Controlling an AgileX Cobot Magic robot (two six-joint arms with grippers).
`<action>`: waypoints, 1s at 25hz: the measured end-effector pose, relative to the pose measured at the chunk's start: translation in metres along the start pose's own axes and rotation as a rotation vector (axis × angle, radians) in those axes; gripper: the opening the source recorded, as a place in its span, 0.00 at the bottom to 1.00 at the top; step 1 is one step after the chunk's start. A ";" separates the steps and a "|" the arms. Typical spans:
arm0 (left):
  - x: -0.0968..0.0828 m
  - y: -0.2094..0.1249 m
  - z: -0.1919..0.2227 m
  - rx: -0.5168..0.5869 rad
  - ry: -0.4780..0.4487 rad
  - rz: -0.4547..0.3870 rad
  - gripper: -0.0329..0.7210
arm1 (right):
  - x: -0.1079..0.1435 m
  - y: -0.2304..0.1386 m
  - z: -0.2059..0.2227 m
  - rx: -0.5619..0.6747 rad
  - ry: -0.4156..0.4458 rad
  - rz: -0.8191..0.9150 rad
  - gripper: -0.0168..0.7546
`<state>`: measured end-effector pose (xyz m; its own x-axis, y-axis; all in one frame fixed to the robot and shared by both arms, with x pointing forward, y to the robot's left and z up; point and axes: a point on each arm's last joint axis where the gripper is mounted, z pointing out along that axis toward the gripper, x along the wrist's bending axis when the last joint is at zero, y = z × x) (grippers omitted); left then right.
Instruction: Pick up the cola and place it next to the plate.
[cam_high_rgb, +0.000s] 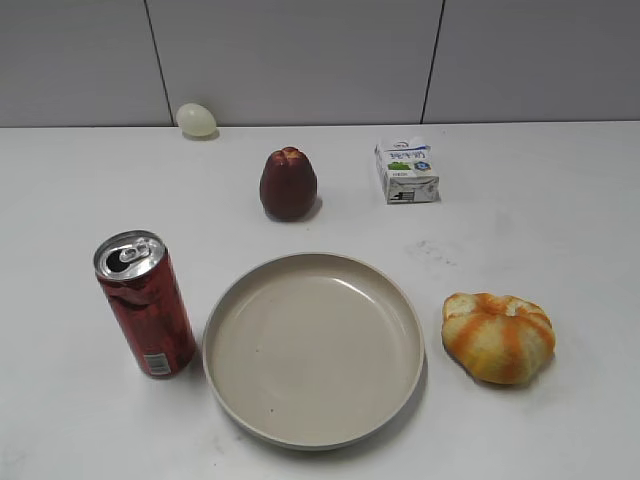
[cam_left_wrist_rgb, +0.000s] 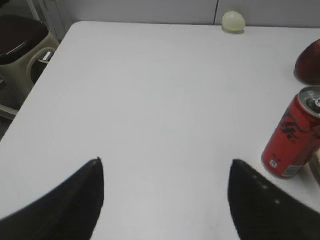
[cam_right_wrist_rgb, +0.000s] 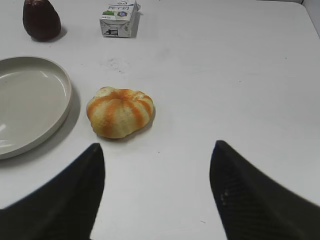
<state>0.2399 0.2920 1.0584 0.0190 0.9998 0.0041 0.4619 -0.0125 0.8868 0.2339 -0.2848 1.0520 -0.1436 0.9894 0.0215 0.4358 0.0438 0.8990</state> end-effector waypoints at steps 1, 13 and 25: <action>0.000 -0.001 0.000 -0.004 0.000 -0.002 0.83 | 0.000 0.000 0.000 0.000 0.000 0.000 0.71; 0.000 -0.006 -0.005 -0.039 -0.051 0.027 0.82 | 0.000 0.000 0.000 0.000 0.000 0.000 0.71; 0.000 -0.006 -0.005 -0.037 -0.098 0.050 0.81 | 0.000 0.000 0.000 0.000 0.000 0.000 0.71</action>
<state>0.2328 0.2920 1.0550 0.1286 0.9917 0.0053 0.4251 -0.0600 0.9031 0.2339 -0.2848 1.0520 -0.1436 0.9894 0.0214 0.4358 0.0438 0.8990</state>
